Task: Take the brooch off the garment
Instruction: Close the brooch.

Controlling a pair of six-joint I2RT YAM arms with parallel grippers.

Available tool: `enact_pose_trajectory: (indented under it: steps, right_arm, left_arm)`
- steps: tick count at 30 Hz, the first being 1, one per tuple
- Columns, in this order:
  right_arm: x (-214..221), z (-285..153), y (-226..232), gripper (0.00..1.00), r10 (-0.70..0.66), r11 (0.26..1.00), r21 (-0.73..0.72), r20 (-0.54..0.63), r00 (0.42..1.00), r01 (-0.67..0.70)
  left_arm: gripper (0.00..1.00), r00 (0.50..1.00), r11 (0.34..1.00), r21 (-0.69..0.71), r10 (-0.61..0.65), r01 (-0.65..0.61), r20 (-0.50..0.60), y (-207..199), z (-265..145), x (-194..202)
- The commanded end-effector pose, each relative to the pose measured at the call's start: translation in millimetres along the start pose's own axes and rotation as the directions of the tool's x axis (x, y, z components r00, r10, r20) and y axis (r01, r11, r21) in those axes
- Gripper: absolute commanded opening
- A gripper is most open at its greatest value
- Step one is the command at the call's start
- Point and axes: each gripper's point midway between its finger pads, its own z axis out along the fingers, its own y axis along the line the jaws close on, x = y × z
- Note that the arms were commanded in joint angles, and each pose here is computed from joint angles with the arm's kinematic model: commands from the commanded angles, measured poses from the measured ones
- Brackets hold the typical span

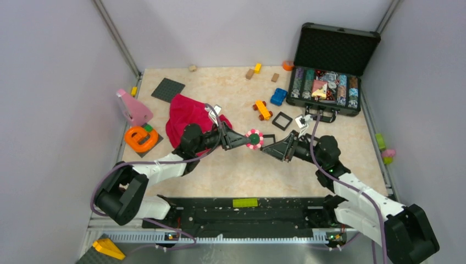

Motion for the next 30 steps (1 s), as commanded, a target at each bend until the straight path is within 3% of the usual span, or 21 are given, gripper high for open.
enact_pose_trajectory:
  steps: [1,30]
  right_arm:
    - [-13,11,1,0.31,-0.041,0.999,0.035,0.029,0.999,0.040]
    - [-14,40,5,0.30,-0.053,0.998,0.017,-0.005,0.999,0.053]
  left_arm:
    - [0.00,0.999,1.000,-0.003,0.021,-0.021,0.042,-1,4,-6]
    - [0.00,0.998,0.997,-0.058,0.046,-0.044,0.041,11,7,-2]
